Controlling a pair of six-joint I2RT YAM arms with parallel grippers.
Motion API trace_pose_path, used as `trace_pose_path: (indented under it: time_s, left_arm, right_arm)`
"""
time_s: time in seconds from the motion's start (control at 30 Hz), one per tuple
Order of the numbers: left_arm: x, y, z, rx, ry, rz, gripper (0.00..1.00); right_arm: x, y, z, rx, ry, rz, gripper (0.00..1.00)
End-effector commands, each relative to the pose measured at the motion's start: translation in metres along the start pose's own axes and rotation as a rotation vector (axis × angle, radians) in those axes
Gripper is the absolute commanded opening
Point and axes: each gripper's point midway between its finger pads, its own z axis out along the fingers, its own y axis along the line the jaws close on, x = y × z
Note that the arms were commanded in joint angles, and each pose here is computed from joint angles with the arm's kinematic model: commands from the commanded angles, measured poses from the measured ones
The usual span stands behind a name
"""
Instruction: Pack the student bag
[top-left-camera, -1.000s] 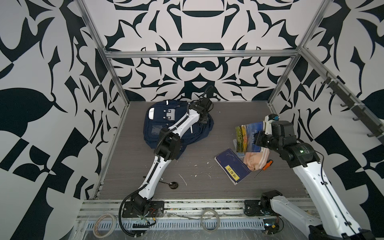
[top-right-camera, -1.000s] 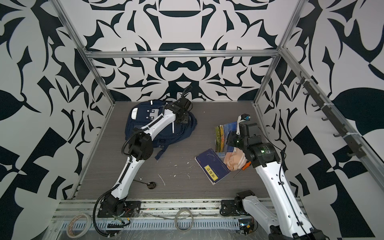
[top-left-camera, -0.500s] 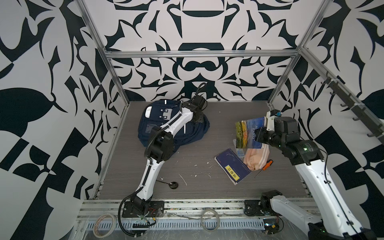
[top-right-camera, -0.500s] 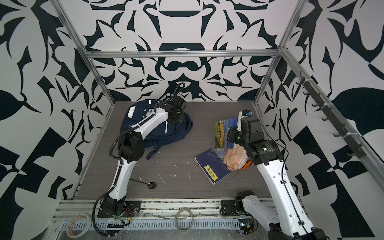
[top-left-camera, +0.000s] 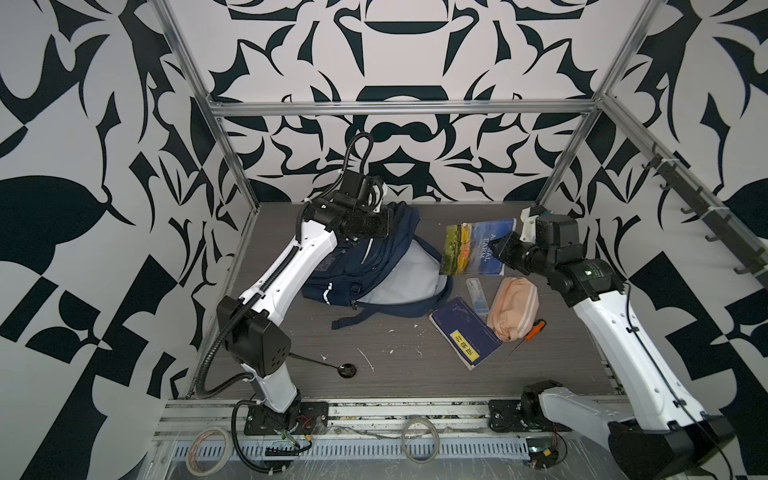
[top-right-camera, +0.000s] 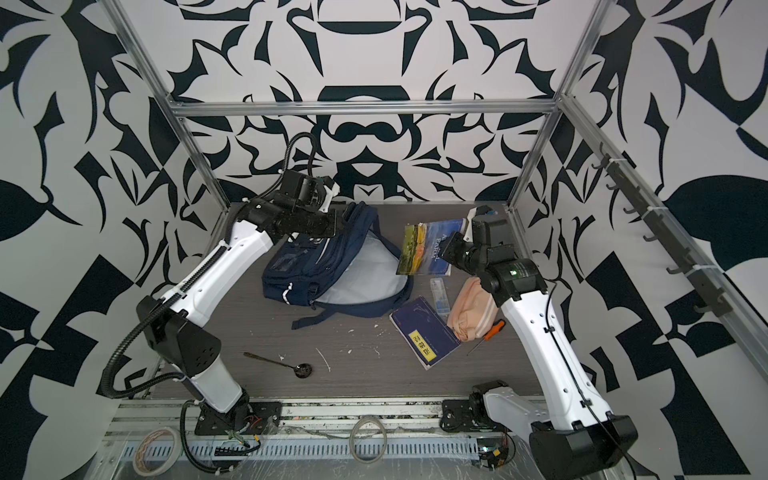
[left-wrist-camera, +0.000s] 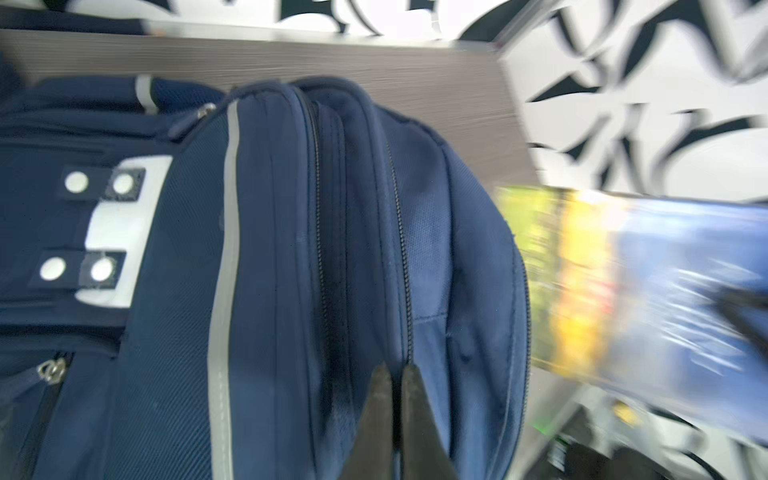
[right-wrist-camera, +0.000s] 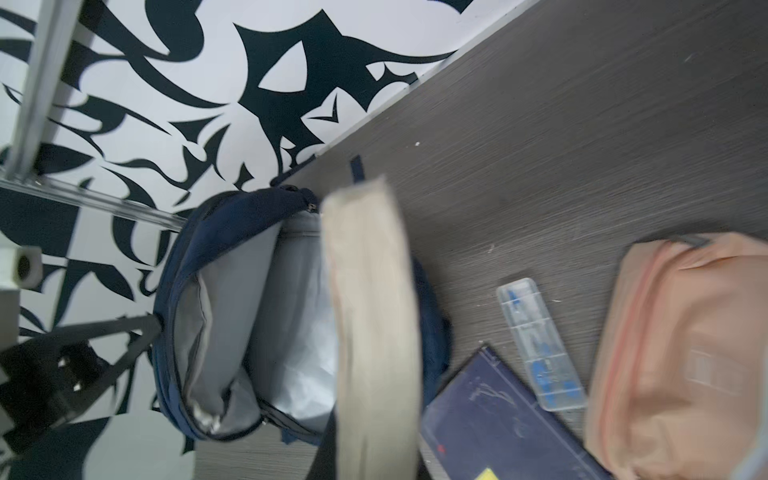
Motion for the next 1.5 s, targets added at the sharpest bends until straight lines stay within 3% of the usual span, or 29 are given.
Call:
trace_pose_path:
  time_s: [0.0, 0.17, 0.37, 0.57, 0.73, 1.27, 1.4, 1.47]
  left_arm:
    - [-0.032, -0.063, -0.043, 0.287, -0.13, 0.043, 0.0]
    - [-0.034, -0.08, -0.055, 0.415, -0.144, -0.007, 0.0]
    - [-0.032, -0.081, -0.049, 0.472, -0.158, -0.089, 0.0]
    - [-0.031, -0.093, -0.046, 0.513, -0.167, -0.088, 0.0]
    - [-0.028, -0.101, -0.046, 0.532, -0.163, -0.087, 0.0]
    - [-0.01, -0.114, -0.042, 0.54, -0.144, -0.097, 0.0]
    - [-0.007, -0.11, -0.044, 0.523, -0.157, -0.104, 0.0]
    - [-0.005, -0.105, -0.043, 0.496, -0.166, -0.107, 0.0]
  right_arm:
    - [-0.014, 0.041, 0.001, -0.2, -0.044, 0.131, 0.0]
    - [0.002, 0.046, 0.022, -0.257, 0.018, 0.225, 0.0]
    - [0.038, 0.054, 0.056, -0.292, 0.115, 0.31, 0.0]
    - [0.072, 0.06, 0.096, -0.264, 0.168, 0.301, 0.0]
    - [0.075, 0.065, 0.123, -0.267, 0.129, 0.271, 0.0]
    - [0.12, 0.06, 0.204, -0.242, 0.186, 0.14, 0.0]
    - [0.126, 0.067, 0.208, -0.27, 0.213, 0.143, 0.16]
    - [0.122, 0.069, 0.201, -0.299, 0.19, 0.168, 0.29]
